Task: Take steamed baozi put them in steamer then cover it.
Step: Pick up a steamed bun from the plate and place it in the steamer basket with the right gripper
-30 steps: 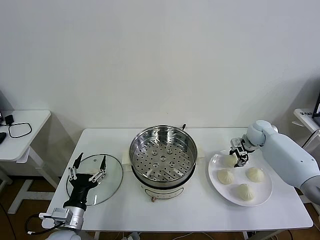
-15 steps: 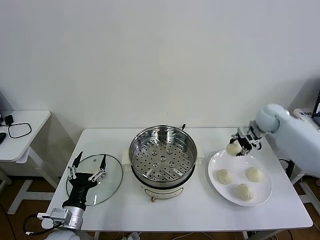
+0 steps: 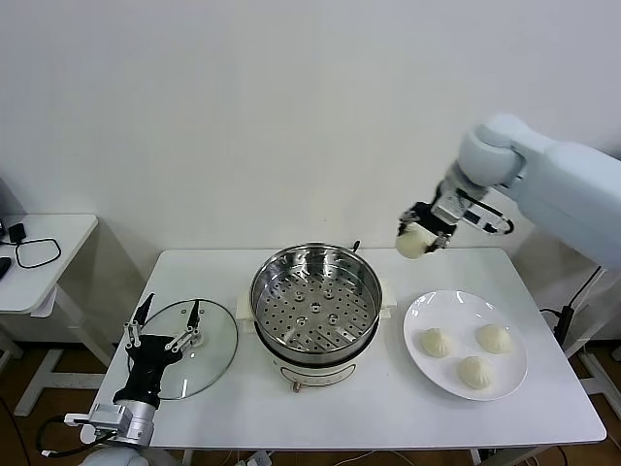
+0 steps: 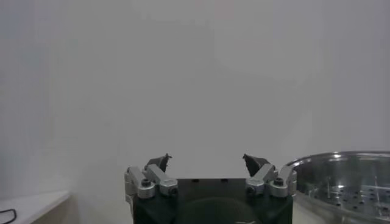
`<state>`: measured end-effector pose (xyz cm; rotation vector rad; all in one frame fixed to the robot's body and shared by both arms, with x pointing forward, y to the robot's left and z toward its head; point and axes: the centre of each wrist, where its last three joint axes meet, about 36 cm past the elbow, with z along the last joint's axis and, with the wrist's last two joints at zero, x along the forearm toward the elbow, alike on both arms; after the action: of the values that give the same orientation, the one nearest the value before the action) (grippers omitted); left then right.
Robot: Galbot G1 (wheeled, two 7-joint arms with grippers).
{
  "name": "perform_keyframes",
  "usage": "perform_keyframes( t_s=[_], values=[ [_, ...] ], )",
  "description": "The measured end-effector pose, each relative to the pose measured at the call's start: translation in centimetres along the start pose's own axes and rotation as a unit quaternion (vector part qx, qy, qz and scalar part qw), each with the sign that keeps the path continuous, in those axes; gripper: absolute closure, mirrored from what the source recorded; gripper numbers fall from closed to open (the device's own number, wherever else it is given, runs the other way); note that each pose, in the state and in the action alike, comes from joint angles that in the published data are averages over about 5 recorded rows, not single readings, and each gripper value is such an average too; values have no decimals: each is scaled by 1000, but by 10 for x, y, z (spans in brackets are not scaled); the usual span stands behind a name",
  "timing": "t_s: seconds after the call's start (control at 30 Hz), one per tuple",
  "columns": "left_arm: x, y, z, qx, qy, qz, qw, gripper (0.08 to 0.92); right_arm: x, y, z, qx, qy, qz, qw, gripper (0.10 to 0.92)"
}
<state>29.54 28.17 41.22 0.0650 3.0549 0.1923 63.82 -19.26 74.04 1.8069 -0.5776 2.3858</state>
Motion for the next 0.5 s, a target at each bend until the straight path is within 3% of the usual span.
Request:
perform_keyframes(
  t_s=[0.23, 0.5],
  values=[
    [-1, 11, 4, -2, 8, -7, 1000, 177, -18, -61, -23, 111, -10, -2, 994, 361],
    [-1, 22, 11, -7, 18, -15, 1000, 177, -62, -101, -37, 177, -29, -8, 984, 361]
  ],
)
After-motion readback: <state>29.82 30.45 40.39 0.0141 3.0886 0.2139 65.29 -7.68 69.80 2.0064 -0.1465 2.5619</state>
